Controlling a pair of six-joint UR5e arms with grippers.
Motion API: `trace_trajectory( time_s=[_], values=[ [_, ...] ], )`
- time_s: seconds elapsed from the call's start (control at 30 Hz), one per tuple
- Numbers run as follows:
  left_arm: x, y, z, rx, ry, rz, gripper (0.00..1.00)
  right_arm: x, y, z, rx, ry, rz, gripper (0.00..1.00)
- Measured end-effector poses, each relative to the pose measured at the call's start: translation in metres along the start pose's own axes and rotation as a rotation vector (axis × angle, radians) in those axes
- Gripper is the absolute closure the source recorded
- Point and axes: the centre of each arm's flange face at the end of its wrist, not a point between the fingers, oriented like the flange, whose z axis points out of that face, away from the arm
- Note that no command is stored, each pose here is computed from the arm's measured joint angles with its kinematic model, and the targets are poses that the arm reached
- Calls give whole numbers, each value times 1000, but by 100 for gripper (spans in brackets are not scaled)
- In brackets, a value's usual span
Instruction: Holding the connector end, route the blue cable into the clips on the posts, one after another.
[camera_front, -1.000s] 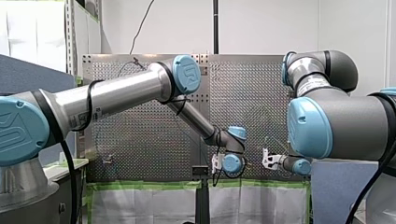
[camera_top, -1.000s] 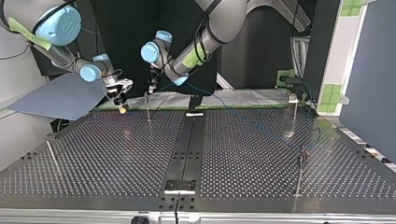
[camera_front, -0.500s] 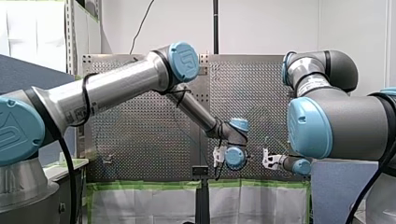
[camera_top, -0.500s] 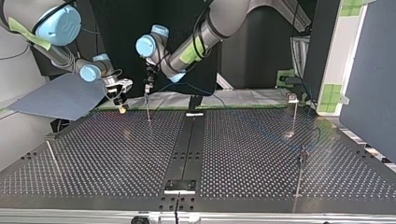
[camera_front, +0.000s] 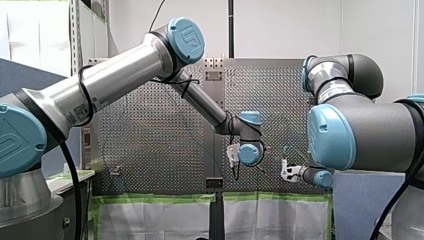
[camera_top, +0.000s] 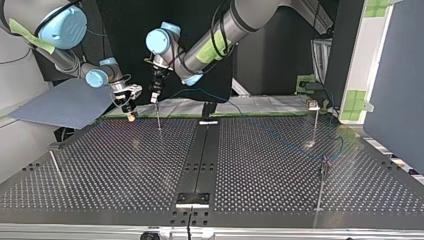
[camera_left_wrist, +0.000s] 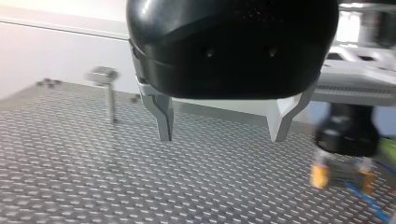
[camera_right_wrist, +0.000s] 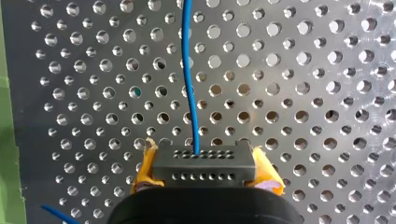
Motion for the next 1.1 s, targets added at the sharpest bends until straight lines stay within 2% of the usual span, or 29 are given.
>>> trace_trajectory(
  time_s=[0.13,0.33,0.6,0.77,0.87,1.1],
  values=[
    [-17,3,-4,0,-24,-42,1,0,-1,0,2,0,0,100],
    [-39,13,-13,-11,-29,-74,1,0,-2,0,4,-1,0,100],
    [-62,22,-41,-29,22,-53,1,-1,-2,0,5,-3,0,100],
    [-76,28,-55,-42,31,-50,1,-1,-2,0,5,-3,0,100],
    [-85,33,-61,-49,26,-61,1,-1,-2,0,5,-3,1,100],
    [-110,44,-72,-53,-22,-124,1,-1,0,0,2,-3,2,100]
  ],
)
